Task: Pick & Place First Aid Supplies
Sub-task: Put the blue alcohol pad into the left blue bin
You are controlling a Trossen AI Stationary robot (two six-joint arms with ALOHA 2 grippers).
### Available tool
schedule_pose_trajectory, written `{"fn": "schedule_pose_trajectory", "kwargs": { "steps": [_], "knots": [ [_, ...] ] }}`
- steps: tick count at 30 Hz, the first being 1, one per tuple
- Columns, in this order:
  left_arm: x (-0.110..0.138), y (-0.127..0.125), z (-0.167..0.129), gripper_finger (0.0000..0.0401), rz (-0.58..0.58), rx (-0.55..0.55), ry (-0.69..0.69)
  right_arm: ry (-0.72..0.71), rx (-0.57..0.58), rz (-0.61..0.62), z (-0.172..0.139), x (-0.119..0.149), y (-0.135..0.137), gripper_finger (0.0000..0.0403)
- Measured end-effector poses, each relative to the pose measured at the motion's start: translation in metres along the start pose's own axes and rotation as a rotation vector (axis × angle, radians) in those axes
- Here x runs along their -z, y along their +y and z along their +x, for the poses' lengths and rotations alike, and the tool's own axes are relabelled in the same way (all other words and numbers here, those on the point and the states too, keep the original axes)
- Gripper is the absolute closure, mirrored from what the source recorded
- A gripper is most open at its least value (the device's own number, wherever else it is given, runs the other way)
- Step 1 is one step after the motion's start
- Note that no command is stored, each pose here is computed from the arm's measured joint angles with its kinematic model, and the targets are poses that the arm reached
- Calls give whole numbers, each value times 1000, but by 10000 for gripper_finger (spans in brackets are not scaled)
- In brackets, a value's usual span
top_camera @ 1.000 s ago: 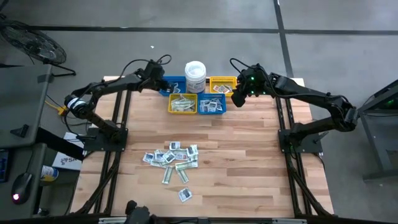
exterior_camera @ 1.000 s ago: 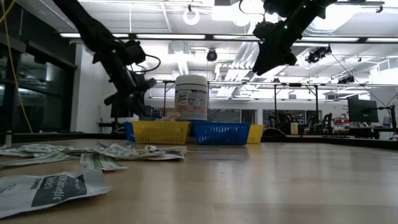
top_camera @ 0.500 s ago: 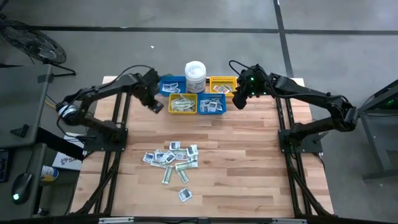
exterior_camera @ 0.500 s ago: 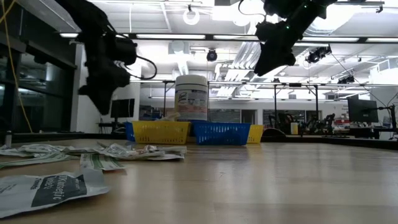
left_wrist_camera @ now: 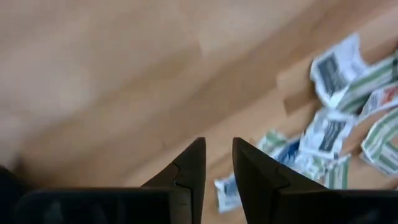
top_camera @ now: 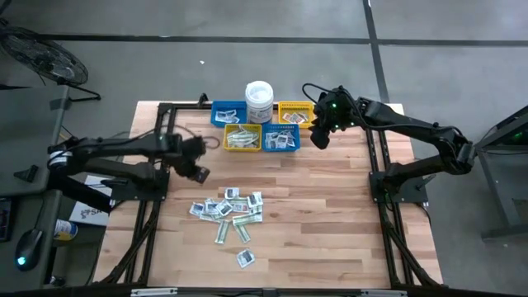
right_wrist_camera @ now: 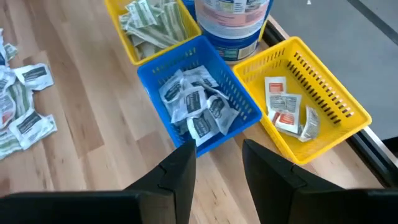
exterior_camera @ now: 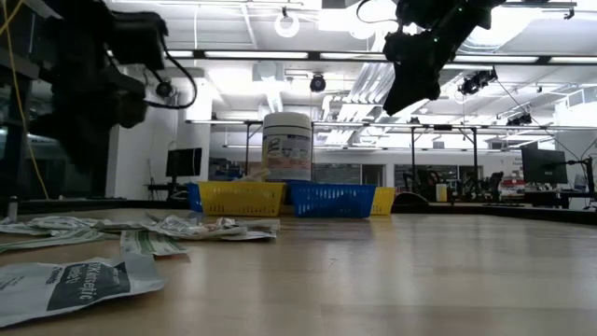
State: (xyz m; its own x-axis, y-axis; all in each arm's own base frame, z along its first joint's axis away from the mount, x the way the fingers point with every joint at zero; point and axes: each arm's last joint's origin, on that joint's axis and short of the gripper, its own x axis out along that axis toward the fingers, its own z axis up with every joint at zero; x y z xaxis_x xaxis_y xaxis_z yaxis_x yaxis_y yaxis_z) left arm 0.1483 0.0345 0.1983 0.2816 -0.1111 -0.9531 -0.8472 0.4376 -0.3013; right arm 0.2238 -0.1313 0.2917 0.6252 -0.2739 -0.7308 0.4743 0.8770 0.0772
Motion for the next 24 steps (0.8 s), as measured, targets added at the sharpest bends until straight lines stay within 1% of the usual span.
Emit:
{"fn": "schedule_pose_trajectory", "kwargs": {
  "steps": [2, 4, 9, 12, 18, 24],
  "knots": [
    [13, -2, 3, 321, -37, 7, 19, 0, 0, -8, 0, 0, 0, 277],
    [22, -7, 6, 321, -62, 36, 25, 0, 0, -26, 0, 0, 0, 277],
    [38, -21, 16, 321, -118, 140, 33, -1, 0, -62, 0, 0, 0, 277],
    [48, -27, 22, 321, -151, 178, 40, -1, 0, -79, 0, 0, 0, 277],
    [68, -27, 34, 321, -238, 164, 31, -1, 0, -99, 0, 0, 0, 277],
    [81, -28, 37, 321, -306, 179, -27, -1, 0, -107, 0, 0, 0, 277]
  ]
}}
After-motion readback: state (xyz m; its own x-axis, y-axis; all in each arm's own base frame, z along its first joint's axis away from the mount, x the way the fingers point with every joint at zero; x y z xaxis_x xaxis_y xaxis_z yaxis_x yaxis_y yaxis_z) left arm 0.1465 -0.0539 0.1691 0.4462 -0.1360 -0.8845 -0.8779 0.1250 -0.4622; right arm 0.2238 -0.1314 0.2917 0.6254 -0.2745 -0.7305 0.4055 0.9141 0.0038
